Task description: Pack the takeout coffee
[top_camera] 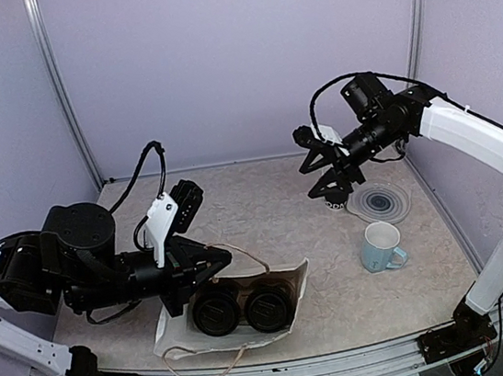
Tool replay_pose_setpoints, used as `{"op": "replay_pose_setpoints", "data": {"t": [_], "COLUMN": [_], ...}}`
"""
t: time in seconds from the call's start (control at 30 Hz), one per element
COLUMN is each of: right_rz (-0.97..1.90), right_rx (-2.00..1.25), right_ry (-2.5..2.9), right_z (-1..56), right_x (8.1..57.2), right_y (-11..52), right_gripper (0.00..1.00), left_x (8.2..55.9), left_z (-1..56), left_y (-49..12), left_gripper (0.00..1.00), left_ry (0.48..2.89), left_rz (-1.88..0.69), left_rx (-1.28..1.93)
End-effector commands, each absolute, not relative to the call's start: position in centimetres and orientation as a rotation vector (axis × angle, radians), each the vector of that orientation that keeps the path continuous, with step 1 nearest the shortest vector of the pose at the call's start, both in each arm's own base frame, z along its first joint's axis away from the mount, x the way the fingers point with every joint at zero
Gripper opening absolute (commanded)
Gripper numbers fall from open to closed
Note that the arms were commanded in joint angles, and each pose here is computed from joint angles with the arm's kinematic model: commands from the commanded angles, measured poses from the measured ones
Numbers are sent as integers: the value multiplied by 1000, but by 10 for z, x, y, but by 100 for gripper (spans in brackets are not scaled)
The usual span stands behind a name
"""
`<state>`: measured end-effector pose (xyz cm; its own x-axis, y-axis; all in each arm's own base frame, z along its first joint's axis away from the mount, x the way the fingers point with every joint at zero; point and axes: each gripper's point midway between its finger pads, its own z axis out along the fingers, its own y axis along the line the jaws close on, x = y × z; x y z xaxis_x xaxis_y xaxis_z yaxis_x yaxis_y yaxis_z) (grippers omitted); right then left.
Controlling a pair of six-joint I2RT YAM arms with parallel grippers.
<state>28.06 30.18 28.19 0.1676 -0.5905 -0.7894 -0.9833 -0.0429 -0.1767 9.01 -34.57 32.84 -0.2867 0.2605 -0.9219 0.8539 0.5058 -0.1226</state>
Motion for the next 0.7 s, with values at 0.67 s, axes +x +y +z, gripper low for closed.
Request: {"op": "replay_pose_setpoints", "data": {"t": [0.67], "right_rz": [670], "right_rx": [-1726], "right_ry": [1641], "right_z": [275], "right_x": [314], "right_y": [304], "right_gripper": [65], "left_x": [136], "left_z": [358], "left_y": [-326], "left_gripper": [0], "left_ry": [1730], "left_rz": [-778], "left_rx": [757]}}
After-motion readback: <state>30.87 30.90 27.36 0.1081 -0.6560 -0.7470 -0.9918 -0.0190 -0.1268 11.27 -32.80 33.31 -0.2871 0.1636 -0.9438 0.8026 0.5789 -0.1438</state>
